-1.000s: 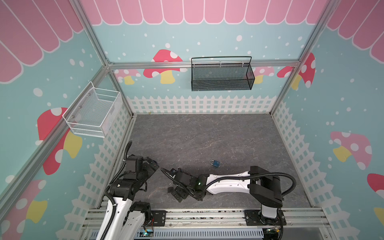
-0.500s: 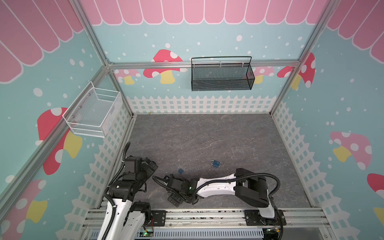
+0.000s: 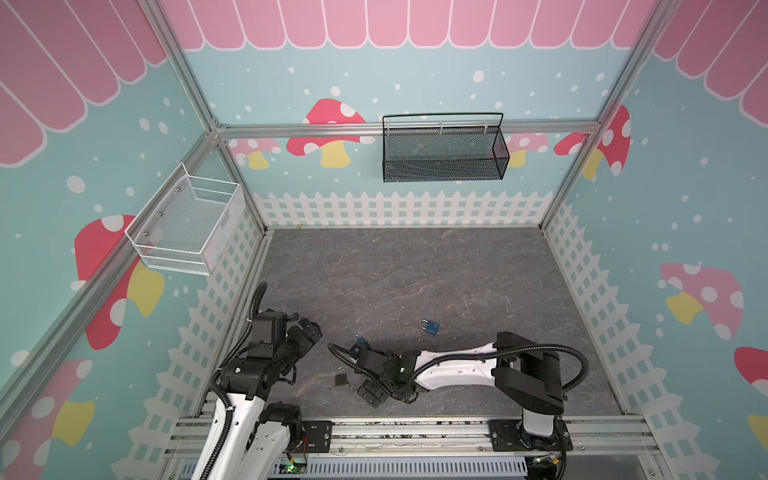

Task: Unlock with the key
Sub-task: 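Lower the right gripper onto the silver key ring and close on it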

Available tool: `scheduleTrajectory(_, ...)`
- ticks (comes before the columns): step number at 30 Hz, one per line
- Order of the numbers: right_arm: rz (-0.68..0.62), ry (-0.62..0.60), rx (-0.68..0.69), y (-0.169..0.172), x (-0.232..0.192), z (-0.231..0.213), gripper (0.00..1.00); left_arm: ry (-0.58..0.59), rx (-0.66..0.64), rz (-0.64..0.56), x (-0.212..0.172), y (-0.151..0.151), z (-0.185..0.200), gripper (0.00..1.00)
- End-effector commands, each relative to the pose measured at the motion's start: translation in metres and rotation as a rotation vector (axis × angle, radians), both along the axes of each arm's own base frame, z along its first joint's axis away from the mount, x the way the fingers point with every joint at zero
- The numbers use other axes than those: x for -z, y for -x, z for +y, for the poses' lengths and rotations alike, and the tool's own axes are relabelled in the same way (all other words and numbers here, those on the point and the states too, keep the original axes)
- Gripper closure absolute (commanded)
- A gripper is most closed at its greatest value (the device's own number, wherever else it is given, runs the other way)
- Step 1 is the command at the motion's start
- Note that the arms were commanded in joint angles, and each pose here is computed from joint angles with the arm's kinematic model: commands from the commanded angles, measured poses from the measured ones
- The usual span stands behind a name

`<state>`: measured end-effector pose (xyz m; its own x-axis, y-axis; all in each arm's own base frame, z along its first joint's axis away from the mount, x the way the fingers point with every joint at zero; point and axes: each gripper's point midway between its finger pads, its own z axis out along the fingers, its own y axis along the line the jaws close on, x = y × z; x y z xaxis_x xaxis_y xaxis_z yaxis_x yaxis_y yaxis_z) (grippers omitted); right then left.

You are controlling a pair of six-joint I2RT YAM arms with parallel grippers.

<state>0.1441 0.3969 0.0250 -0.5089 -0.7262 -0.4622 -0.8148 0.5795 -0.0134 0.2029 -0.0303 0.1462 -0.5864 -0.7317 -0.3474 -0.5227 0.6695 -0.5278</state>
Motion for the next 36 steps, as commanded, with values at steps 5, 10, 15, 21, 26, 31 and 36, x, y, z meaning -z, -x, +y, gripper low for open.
scheduleTrajectory(5,0.045,-0.11,-0.1,0.02,-0.028,-0.001,0.05,-0.013,0.037,-0.046,-0.009,-0.009,-0.015,0.0)
scheduleTrajectory(10,0.003,-0.153,-0.212,0.03,-0.036,0.017,0.14,-0.02,0.024,-0.047,-0.006,-0.006,-0.012,0.0)
scheduleTrajectory(15,-0.031,-0.171,-0.308,0.032,-0.035,0.032,0.24,-0.002,0.0,-0.039,-0.002,0.0,-0.011,0.0)
scheduleTrajectory(21,-0.049,-0.174,-0.399,0.035,-0.029,0.047,0.38,-0.032,-0.062,-0.034,-0.001,0.011,0.002,0.0)
scheduleTrajectory(26,-0.05,-0.19,-0.445,0.037,-0.027,0.057,0.42,-0.046,-0.079,-0.046,-0.005,0.015,0.007,0.0)
scheduleTrajectory(31,-0.043,-0.187,-0.469,0.04,-0.021,0.06,0.48,-0.068,-0.086,-0.043,-0.008,0.017,0.011,0.0)
scheduleTrajectory(36,-0.047,-0.192,-0.485,0.04,-0.019,0.065,0.52,-0.087,-0.103,-0.041,-0.01,0.02,0.016,0.0)
